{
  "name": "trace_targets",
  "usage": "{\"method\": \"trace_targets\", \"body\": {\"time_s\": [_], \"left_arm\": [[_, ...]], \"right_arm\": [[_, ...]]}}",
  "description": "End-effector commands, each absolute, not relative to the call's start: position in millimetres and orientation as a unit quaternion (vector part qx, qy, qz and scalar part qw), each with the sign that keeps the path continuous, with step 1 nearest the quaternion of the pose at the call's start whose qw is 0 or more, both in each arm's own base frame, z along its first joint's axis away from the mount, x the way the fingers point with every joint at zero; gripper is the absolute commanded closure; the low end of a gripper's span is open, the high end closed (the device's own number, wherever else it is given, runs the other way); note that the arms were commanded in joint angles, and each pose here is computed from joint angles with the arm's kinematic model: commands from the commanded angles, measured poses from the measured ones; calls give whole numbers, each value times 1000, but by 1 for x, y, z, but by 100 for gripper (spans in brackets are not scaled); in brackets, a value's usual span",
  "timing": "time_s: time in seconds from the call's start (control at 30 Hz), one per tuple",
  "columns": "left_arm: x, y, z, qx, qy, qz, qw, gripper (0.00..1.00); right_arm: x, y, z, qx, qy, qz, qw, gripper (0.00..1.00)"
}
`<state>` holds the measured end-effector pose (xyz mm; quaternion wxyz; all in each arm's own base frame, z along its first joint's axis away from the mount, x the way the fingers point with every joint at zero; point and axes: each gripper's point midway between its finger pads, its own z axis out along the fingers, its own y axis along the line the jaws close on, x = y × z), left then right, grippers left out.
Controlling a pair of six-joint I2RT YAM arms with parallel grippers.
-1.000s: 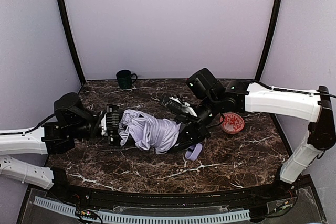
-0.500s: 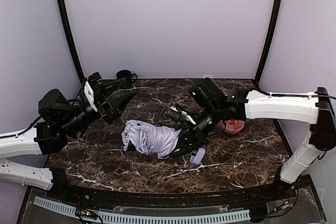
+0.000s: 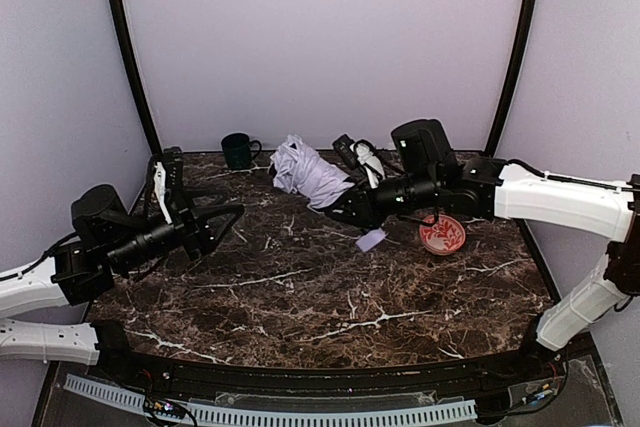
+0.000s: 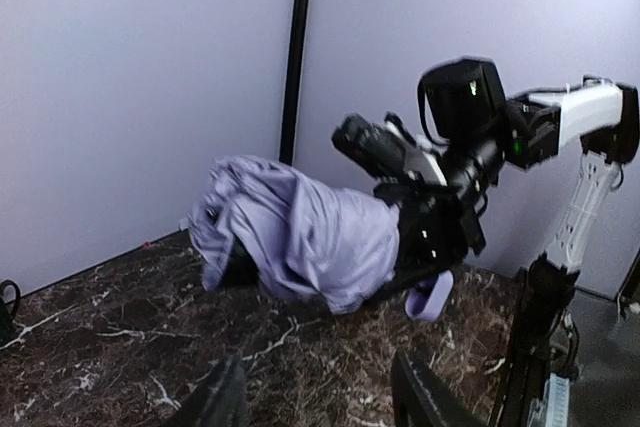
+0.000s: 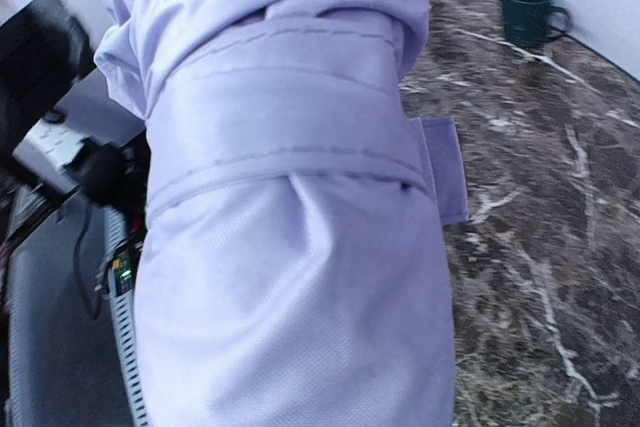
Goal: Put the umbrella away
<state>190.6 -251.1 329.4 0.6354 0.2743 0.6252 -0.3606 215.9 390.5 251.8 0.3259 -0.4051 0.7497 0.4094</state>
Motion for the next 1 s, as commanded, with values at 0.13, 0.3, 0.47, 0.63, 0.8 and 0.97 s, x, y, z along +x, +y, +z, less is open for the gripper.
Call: {"method": "trace_targets", "body": {"time_s": [0.13,0.3,0.47,0.63,0.8,0.97], "left_arm": [[205,-279,304,200,658,-451,570,28],[223,-298,321,153,640,-494,568,17],[246,-295,320,110,655,-468,582,5],[239,-297,324,131,645,-474,585,4],[253,-278,312,47,675,-462,573,2],[254,-234,351,-80,628,-487,601,1]], "right_arm": [[262,410,282,-316,747,346,472,100],[239,444,274,-321,724,377,479,100],[196,469,269,-378,665,419,489,100],[185,474,273,-391,637,423,513,100],[215,468,263,-323,685,348,553,100],[252,446,252,-212,751,265,566,100]]}}
